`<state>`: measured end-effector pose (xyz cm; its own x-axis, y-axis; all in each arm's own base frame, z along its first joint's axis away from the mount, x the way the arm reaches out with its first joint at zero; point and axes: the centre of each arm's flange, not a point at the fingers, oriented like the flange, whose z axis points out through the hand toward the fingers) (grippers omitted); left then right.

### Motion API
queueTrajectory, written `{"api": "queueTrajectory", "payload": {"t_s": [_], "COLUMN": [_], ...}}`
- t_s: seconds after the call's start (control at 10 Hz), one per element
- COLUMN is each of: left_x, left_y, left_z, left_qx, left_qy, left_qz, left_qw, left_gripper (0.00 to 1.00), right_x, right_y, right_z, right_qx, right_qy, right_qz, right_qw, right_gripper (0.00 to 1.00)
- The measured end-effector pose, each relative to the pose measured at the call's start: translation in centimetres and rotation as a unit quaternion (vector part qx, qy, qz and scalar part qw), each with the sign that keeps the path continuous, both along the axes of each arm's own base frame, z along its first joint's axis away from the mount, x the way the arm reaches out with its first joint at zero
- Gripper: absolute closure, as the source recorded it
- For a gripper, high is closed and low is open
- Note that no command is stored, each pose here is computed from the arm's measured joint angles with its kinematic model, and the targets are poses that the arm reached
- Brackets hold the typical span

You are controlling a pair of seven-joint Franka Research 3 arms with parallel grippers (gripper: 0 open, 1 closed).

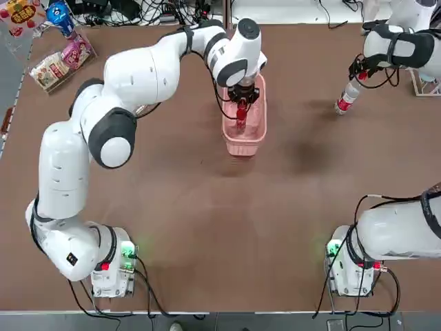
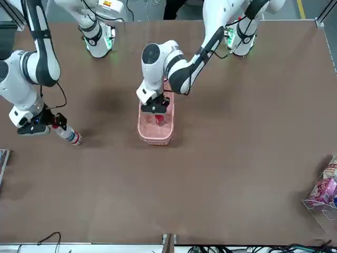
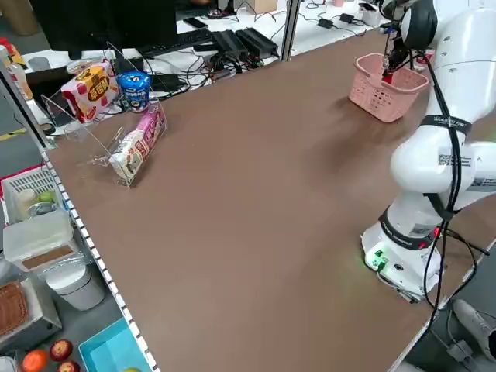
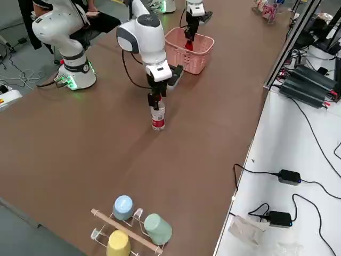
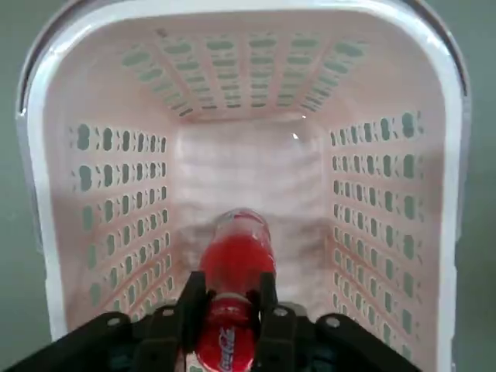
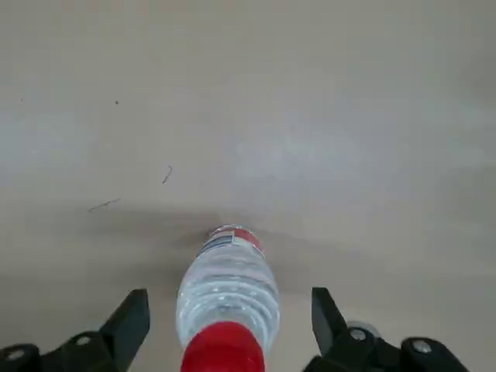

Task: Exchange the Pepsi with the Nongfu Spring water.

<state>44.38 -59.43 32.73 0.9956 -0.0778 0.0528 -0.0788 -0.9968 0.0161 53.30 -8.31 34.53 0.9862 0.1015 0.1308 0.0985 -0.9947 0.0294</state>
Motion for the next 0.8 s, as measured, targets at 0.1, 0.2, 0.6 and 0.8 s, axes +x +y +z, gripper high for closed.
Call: {"api": "queueTrajectory", "payload": {"t_s": [0.1, 0.2, 0.6, 0.8], "left_x": [0.0, 0.2, 1.5, -0.1], "left_y": [0.0, 0.1, 3.3, 6.3], "left_z": [0.0, 0.3, 14.1, 21.8], "left_qx": [0.000, -0.001, -0.030, -0.025], "left_qy": [0.000, -0.001, -0.002, -0.010], "left_qz": [0.000, 0.002, 0.049, 0.061], "left_qw": [1.000, 1.000, 0.998, 0.998], "left_gripper": [0.68, 0.68, 0.68, 0.68], "right_x": [0.0, 0.0, 0.0, 0.0], "right_y": [0.1, 0.1, 0.2, 0.2], "right_z": [-0.1, -0.1, 0.0, 0.0], "right_qx": [0.000, 0.000, -0.001, -0.001], "right_qy": [0.001, 0.001, 0.000, 0.000], "right_qz": [0.001, 0.002, 0.009, 0.009], "right_qw": [1.000, 1.000, 1.000, 1.000], "right_gripper": [0.15, 0.33, 0.58, 0.58]}}
